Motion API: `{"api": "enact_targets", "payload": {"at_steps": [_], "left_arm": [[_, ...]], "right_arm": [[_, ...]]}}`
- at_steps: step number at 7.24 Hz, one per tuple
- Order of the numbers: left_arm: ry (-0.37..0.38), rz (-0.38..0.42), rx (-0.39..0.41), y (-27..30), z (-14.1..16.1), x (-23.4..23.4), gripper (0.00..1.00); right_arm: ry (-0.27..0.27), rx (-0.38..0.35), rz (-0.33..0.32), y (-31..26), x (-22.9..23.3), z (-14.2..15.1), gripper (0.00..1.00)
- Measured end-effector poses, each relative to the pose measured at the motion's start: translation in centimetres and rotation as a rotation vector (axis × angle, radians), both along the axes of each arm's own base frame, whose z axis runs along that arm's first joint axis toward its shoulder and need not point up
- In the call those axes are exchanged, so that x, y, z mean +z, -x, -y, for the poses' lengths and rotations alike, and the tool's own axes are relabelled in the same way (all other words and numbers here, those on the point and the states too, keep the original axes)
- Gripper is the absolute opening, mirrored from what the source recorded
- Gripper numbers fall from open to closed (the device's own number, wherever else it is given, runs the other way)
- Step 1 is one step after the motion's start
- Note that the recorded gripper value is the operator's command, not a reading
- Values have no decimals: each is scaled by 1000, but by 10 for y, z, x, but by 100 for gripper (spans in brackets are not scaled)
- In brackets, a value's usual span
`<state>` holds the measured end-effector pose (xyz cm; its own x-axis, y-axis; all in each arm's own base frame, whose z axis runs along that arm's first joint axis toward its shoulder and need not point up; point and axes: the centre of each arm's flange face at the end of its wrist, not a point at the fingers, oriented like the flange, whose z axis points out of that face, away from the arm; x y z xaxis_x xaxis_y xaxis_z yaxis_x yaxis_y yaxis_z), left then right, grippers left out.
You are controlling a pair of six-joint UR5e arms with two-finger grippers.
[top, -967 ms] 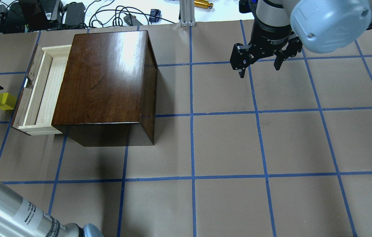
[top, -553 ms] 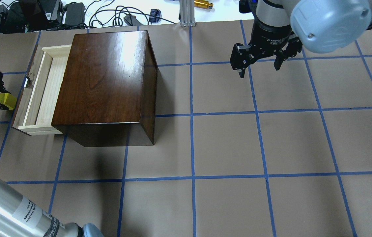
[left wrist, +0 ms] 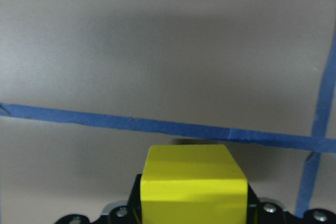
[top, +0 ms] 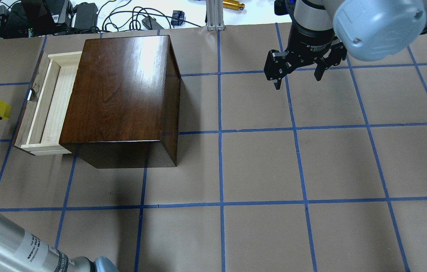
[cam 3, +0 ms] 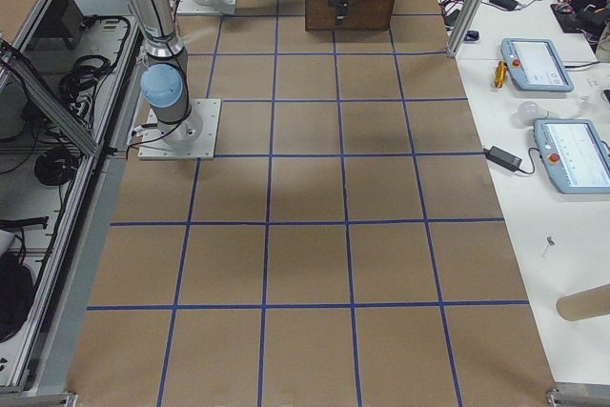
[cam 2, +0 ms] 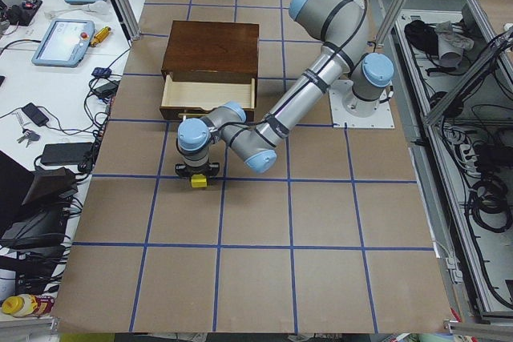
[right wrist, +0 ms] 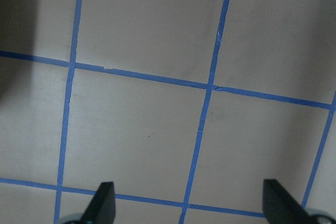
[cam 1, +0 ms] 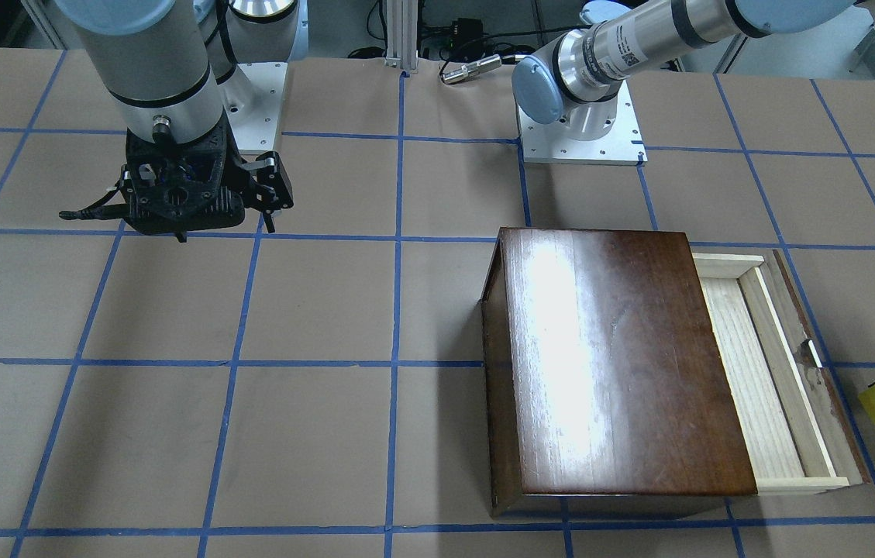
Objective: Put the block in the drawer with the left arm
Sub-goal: 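Lift the yellow cube and carry it over the open drawer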
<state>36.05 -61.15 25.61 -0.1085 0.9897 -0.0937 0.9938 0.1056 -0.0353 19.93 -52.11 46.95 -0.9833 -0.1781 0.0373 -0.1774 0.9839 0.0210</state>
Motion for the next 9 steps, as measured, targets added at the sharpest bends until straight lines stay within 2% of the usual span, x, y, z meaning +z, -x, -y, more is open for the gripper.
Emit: {"api": "enact_targets", "payload": {"at_steps": [3, 5, 7, 9], "left_arm": [[-20, -51, 2, 54, -31, 109, 0], [-23, -74, 3, 121, -31, 150, 0], [-41, -87, -38, 192, -13, 155, 0], [-101, -114, -80, 229, -3, 117, 0]], "right_arm": [[0, 0, 1, 0, 0, 0, 100], [0, 0, 0, 0, 0, 0, 100], [0, 0, 0, 0, 0, 0, 100], [0, 0, 0, 0, 0, 0, 100]]}}
